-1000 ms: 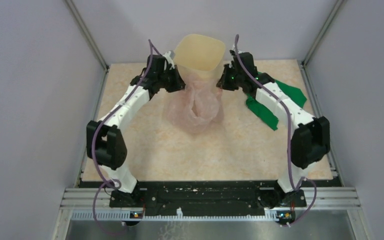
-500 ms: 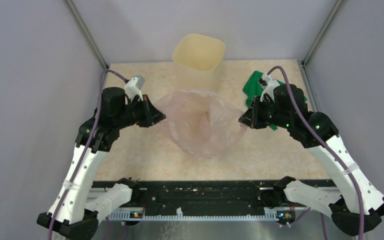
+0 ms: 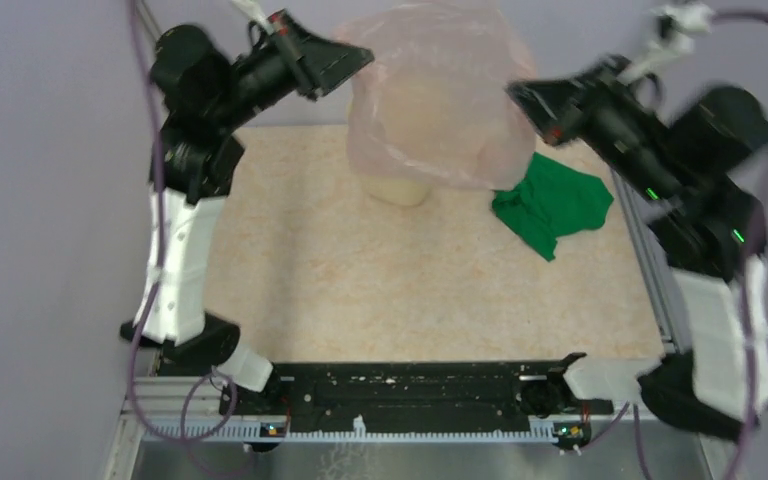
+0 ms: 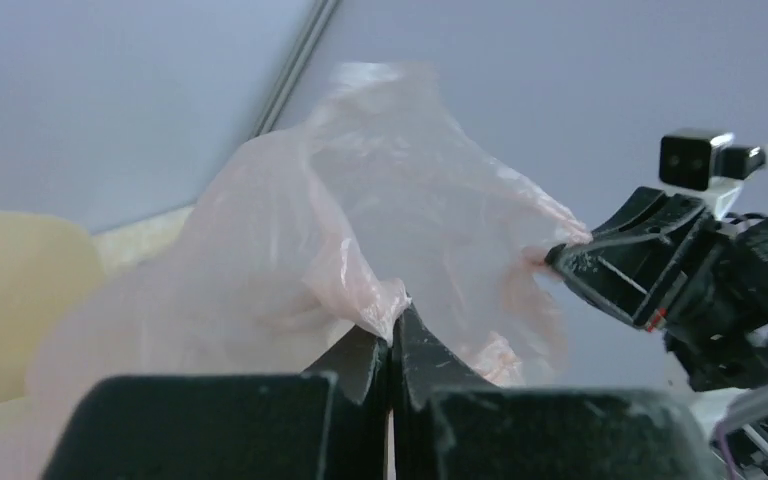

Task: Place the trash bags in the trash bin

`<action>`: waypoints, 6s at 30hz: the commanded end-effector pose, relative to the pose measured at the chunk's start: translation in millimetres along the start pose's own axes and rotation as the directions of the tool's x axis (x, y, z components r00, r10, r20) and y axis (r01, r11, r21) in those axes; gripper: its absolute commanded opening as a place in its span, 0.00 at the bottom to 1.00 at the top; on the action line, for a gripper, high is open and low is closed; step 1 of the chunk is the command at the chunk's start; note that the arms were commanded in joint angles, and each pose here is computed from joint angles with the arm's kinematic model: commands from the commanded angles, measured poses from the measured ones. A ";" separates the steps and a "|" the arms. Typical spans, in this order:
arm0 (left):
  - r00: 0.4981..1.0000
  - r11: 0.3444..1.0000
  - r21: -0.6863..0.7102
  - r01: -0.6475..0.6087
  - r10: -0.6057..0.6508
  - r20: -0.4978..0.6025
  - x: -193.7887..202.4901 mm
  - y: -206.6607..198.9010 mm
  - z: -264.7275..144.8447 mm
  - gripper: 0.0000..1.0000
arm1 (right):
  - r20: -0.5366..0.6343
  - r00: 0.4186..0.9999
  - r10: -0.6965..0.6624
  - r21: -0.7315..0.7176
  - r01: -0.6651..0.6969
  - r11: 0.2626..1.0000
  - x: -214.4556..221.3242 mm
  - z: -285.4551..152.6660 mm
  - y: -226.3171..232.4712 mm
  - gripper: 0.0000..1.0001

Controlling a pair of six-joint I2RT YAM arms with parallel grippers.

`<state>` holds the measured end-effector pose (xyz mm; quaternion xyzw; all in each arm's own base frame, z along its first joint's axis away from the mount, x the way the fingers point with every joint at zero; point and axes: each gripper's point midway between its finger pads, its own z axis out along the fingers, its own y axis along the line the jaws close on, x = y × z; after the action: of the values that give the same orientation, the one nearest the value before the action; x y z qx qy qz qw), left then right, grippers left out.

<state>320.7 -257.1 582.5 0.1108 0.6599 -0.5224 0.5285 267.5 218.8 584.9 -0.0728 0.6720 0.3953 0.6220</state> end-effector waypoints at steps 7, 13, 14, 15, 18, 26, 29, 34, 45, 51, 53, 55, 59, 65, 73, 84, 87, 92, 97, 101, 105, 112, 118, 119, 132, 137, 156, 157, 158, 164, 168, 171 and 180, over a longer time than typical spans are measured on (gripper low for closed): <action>0.972 0.982 0.062 -0.177 0.164 0.168 12.0 -62.6 -105.5 0.00 | 0.504 0.864 -0.010 -0.142 0.094 0.985 -87.3 -186.2 43.9 0.00; 0.992 0.985 -0.144 -0.098 0.086 -0.091 127.6 37.5 -109.2 0.00 | 0.188 0.981 0.055 0.011 -0.059 0.998 51.8 -143.4 -30.0 0.00; 0.988 0.976 -0.202 -0.085 0.056 -0.145 160.7 62.6 -115.9 0.00 | 0.071 0.993 0.099 0.059 -0.103 0.993 100.9 -131.4 -50.9 0.00; 0.979 0.965 -0.252 -0.074 0.023 -0.200 193.9 85.0 -123.5 0.00 | -0.112 0.983 0.147 0.132 -0.132 0.982 177.5 -117.4 -80.8 0.00; 0.936 0.940 -0.337 -0.060 -0.064 -0.347 275.9 120.0 -150.2 0.00 | -0.430 0.855 0.292 0.257 -0.194 0.947 319.7 -130.5 -122.9 0.00; 0.909 0.938 -0.343 -0.048 -0.101 -0.405 289.7 79.3 -190.1 0.00 | -0.334 0.915 0.226 0.193 -0.169 0.967 250.8 -166.7 -91.7 0.00; 0.938 0.960 -0.277 -0.033 -0.066 -0.341 249.8 47.5 -180.9 0.00 | -0.282 0.944 0.169 0.142 -0.133 0.981 198.9 -162.3 -69.1 0.00; 0.967 0.971 -0.235 -0.054 -0.008 -0.255 197.2 22.4 -155.4 0.00 | -0.235 0.967 0.095 0.140 -0.063 0.988 145.9 -143.8 -55.2 0.00; 0.985 0.981 -0.182 -0.064 0.033 -0.167 152.4 8.4 -105.1 0.26 | -0.104 0.995 0.011 0.280 0.018 0.960 68.4 -132.1 -60.3 0.00; 0.993 0.987 -0.151 -0.048 0.031 -0.116 127.7 -6.7 -91.1 0.69 | -0.094 0.993 -0.071 0.483 0.108 0.869 41.2 -124.8 -92.9 0.00; 0.996 0.986 -0.160 -0.038 0.023 -0.090 119.7 -8.1 -88.9 0.81 | -0.074 0.992 -0.103 0.540 0.126 0.832 29.0 -126.3 -101.6 0.00; 0.998 0.984 -0.176 -0.024 0.012 -0.065 112.6 -7.5 -86.2 0.87 | -0.062 0.989 -0.132 0.585 0.143 0.798 19.0 -126.3 -108.7 0.00; 1.000 0.971 -0.239 0.010 -0.011 -0.004 97.6 1.5 -78.2 0.94 | -0.041 0.984 -0.175 0.612 0.163 0.774 7.1 -121.1 -112.9 0.00; 0.997 0.886 -0.460 0.059 -0.033 0.065 80.8 61.0 -65.5 0.93 | -0.017 0.976 -0.215 0.663 0.172 0.729 -6.7 -123.7 -120.0 0.00; 0.997 0.762 -0.643 0.076 -0.053 0.055 79.0 180.6 -42.0 0.89 | -0.003 0.975 -0.220 0.600 0.178 0.780 -11.5 -124.1 -106.1 0.00; 0.998 0.601 -0.797 -0.059 0.060 -0.029 75.0 291.7 -1.7 0.82 | -0.091 0.974 -0.208 0.514 0.225 0.828 17.5 -121.7 -99.9 0.00; 0.993 0.573 -0.812 -0.110 0.094 -0.067 72.6 311.5 10.8 0.79 | -0.108 0.971 -0.215 0.495 0.240 0.835 21.6 -121.2 -98.5 0.00; 0.984 0.563 -0.808 -0.174 0.125 -0.125 73.9 338.8 35.8 0.73 | -0.135 0.965 -0.224 0.480 0.262 0.837 32.4 -120.3 -100.9 0.00; 0.978 0.517 -0.830 -0.210 0.127 -0.168 82.8 369.2 46.9 0.64 | -0.153 0.957 -0.246 0.471 0.289 0.834 33.5 -118.2 -101.6 0.00; 0.972 0.486 -0.842 -0.235 0.120 -0.201 94.0 385.7 45.9 0.52 | -0.174 0.951 -0.256 0.455 0.308 0.835 34.3 -115.2 -99.7 0.00; 0.970 0.503 -0.831 -0.239 0.094 -0.222 106.8 390.8 48.7 0.40 | -0.171 0.950 -0.261 0.456 0.312 0.833 32.7 -116.5 -99.7 0.00; 0.969 0.536 -0.810 -0.239 0.082 -0.232 104.1 373.2 46.0 0.11 | -0.120 0.952 -0.280 0.490 0.302 0.818 13.0 -121.4 -98.5 0.00; 0.966 0.562 -0.788 -0.251 0.090 -0.243 91.2 345.2 35.0 0.00 | 0.047 0.954 -0.296 0.506 0.233 0.830 -37.1 -136.4 -80.9 0.00; 0.965 0.568 -0.783 -0.253 0.089 -0.247 90.3 340.7 33.2 0.00 | 0.088 0.951 -0.297 0.508 0.214 0.834 -47.2 -141.3 -77.4 0.00; 0.945 0.630 -0.730 -0.265 0.020 -0.326 119.5 288.9 8.6 0.00 | 0.635 0.767 -0.090 0.134 0.006 0.991 -145.4 -189.2 6.8 0.00; 0.944 0.650 -0.717 -0.253 0.003 -0.330 141.8 259.8 -3.6 0.00 | 0.664 0.748 -0.018 0.017 0.010 1.000 -159.5 -176.3 30.0 0.00; 0.971 0.642 -0.745 -0.180 -0.005 -0.238 222.9 198.3 -49.6 0.06 | 0.752 0.642 0.151 -0.237 0.049 0.970 -195.1 -157.9 76.1 0.00; 0.971 0.643 -0.745 -0.179 -0.004 -0.237 222.9 198.0 -49.0 0.09 | 0.754 0.638 0.157 -0.243 0.049 0.969 -195.8 -156.2 76.7 0.00; 0.971 0.645 -0.743 -0.180 -0.003 -0.237 222.7 197.7 -48.3 0.12 | 0.757 0.632 0.165 -0.251 0.048 0.967 -196.9 -154.7 77.3 0.00; 0.976 0.686 -0.710 -0.155 -0.006 -0.219 217.2 186.9 -37.0 0.29 | 0.761 0.620 0.191 -0.288 0.058 0.956 -198.4 -146.6 82.4 0.00; 0.974 0.719 -0.680 -0.145 -0.017 -0.226 218.5 175.1 -28.0 0.40 | 0.780 0.597 0.186 -0.276 0.062 0.959 -201.0 -144.2 79.6 0.00; 0.979 0.733 -0.668 -0.130 -0.009 -0.201 209.7 165.9 -29.7 0.54 | 0.794 0.579 0.185 -0.271 0.064 0.960 -201.6 -140.5 77.1 0.00; 0.986 0.774 -0.621 -0.125 0.029 -0.162 165.6 128.0 -51.7 0.78 | 0.806 0.571 0.154 -0.236 0.073 0.969 -201.6 -112.3 71.4 0.00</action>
<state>327.5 -241.2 309.3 -0.0024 0.8633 -0.1958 0.4651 177.6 117.1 779.4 0.0571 0.2735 0.4874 0.8273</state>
